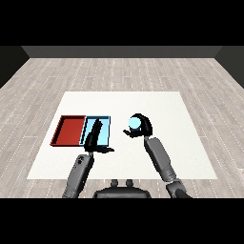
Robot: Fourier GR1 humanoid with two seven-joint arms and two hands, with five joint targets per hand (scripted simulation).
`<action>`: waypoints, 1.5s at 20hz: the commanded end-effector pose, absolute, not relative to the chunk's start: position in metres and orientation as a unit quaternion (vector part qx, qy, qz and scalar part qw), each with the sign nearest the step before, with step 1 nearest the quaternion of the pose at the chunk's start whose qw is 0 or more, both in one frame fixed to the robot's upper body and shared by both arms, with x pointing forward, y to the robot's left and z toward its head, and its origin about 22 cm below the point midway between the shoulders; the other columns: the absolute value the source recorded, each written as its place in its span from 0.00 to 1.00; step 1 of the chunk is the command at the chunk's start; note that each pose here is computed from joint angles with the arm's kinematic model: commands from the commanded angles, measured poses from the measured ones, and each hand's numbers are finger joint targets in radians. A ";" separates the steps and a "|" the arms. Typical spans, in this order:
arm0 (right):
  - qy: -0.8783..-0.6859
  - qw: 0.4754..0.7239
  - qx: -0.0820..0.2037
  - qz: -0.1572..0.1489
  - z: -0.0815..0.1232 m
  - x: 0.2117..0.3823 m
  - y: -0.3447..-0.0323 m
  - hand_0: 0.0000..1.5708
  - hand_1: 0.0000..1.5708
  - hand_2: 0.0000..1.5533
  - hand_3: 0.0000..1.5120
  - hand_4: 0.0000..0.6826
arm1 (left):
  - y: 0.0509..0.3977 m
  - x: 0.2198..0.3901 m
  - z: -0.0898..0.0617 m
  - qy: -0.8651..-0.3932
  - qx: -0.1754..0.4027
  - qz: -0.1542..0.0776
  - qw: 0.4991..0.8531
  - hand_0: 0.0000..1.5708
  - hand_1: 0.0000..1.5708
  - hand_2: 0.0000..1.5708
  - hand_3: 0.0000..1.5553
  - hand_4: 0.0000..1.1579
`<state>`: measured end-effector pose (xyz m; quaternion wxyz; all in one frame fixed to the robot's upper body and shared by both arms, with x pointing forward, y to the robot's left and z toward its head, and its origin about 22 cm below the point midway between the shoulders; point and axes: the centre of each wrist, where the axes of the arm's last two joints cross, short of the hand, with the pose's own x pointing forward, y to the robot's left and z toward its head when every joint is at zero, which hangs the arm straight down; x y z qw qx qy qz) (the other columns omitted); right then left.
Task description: Pick the blue can and put it in the blue box
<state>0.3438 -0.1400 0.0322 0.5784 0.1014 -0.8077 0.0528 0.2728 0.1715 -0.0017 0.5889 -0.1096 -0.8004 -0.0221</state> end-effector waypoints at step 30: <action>-0.817 0.550 0.140 0.099 0.042 0.318 -0.083 0.89 0.89 0.92 0.92 0.96 | 0.104 0.301 -0.041 -0.757 -0.125 -0.061 0.638 0.00 0.00 0.00 0.00 0.00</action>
